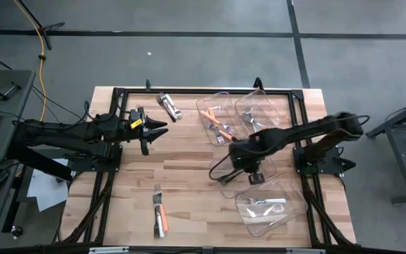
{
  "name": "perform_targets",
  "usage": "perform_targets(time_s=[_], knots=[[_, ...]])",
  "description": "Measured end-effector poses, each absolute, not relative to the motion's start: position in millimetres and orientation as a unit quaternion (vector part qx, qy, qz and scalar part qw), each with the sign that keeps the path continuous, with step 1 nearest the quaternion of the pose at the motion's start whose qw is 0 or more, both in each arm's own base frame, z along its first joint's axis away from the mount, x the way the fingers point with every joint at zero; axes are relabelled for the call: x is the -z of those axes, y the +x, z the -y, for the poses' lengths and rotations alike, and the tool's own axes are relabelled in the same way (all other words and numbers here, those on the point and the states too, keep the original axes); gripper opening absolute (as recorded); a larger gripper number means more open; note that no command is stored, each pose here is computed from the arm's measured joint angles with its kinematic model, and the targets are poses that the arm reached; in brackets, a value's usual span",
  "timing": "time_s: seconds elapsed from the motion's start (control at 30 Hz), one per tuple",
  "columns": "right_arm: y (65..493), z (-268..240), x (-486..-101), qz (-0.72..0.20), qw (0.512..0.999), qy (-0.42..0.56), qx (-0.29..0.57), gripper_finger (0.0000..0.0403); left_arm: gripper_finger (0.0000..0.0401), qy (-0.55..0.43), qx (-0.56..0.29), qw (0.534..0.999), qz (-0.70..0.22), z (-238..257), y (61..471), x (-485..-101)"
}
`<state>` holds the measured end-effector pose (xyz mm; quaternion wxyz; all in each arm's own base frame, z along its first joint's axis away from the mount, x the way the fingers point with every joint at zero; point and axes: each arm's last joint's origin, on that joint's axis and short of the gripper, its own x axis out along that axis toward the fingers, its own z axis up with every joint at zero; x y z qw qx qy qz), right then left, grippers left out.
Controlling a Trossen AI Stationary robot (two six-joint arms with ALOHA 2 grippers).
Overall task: Sort silverware by color (type)
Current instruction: Move the black fork from the top
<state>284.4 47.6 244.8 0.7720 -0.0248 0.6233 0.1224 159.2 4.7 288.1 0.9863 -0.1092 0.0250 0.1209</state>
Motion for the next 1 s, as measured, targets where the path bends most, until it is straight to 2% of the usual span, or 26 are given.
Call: perform_targets(time_s=[0.17,0.27,0.43,0.6,0.9,1.0], knots=[[249,-42,-244,-0.584,0.807,0.046,-0.076,0.0037,0.0112,-0.109,-0.126,0.986,-0.025,-5,159,-288],[235,-40,-241,-0.527,0.842,0.101,-0.052,0.0037,0.0112,-0.109,-0.132,0.985,-0.024,-5,159,-288],[241,-35,-250,-0.348,0.922,0.165,-0.046,0.0037,0.0112,-0.109,-0.132,0.985,-0.024,-5,159,-288],[258,-21,-270,-0.172,0.972,0.161,-0.023,0.0037,0.0112,-0.109,-0.132,0.985,-0.024,-5,159,-288],[266,5,-290,-0.109,0.986,0.127,0.023,0.0038,0.0112,-0.109,-0.132,0.985,-0.023,-5,159,-288],[266,7,-293,-0.101,0.987,0.126,0.024,0.0054,0.0112,-0.109,-0.132,0.985,-0.024,-5,159,-288]])
